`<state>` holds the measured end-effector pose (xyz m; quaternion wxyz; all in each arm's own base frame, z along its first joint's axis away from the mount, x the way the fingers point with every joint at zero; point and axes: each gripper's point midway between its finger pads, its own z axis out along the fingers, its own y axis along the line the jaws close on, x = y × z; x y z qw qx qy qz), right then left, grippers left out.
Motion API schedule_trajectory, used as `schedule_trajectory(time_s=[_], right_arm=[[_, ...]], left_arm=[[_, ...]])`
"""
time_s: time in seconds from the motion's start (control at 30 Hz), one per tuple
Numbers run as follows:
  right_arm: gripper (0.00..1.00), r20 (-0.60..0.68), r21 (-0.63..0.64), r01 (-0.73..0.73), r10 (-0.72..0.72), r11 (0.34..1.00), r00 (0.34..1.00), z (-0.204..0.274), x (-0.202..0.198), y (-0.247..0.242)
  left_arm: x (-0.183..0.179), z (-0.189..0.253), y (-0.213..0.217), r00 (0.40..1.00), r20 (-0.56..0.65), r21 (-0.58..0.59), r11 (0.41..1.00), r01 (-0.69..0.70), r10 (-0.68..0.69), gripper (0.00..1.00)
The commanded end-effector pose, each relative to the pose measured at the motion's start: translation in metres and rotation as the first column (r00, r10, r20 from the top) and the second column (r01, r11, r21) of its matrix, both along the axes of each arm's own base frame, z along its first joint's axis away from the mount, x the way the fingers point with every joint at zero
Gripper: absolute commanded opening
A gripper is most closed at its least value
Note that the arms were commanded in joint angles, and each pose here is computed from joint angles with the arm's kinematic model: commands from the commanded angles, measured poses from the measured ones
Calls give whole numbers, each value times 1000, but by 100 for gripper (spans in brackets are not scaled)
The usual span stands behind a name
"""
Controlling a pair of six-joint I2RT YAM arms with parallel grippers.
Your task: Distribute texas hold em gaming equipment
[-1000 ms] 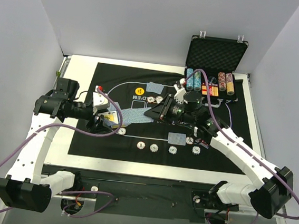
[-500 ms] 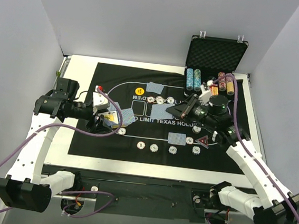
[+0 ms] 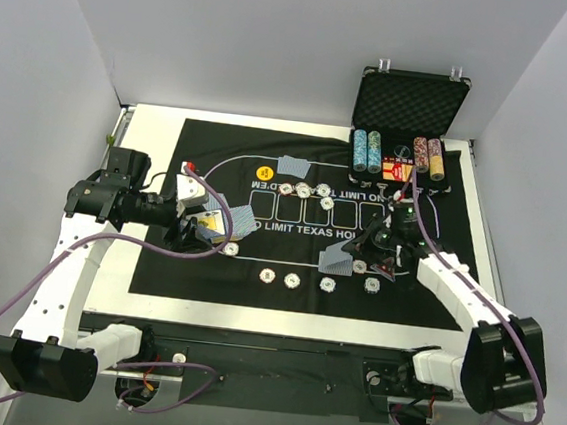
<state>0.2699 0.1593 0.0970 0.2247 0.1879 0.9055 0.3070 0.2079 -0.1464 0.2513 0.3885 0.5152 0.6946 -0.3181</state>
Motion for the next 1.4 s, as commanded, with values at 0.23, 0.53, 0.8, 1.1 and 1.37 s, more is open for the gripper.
schedule_trajectory(time_s=[0.23, 0.53, 0.8, 1.1, 1.37], right_arm=[[0, -5, -112, -13, 12, 994, 1000, -58, 35, -9], [17, -45, -225, 16, -26, 974, 999, -74, 19, -29], [51, -73, -293, -26, 5, 956, 997, -57, 4, -38], [66, 217, -108, -84, 106, 991, 970, 73, 12, 20], [78, 434, 268, -350, 212, 898, 876, 215, -22, 114]], left_arm=[[6, 22, -6, 998, 64, -58, 998, 17, -13, 11], [7, 24, -6, 997, 71, -56, 998, 18, -14, 11], [7, 26, -7, 997, 72, -67, 997, 24, -19, 11], [5, 24, -7, 998, 65, -65, 998, 26, -21, 11], [2, 20, -8, 998, 54, -65, 997, 32, -28, 11]])
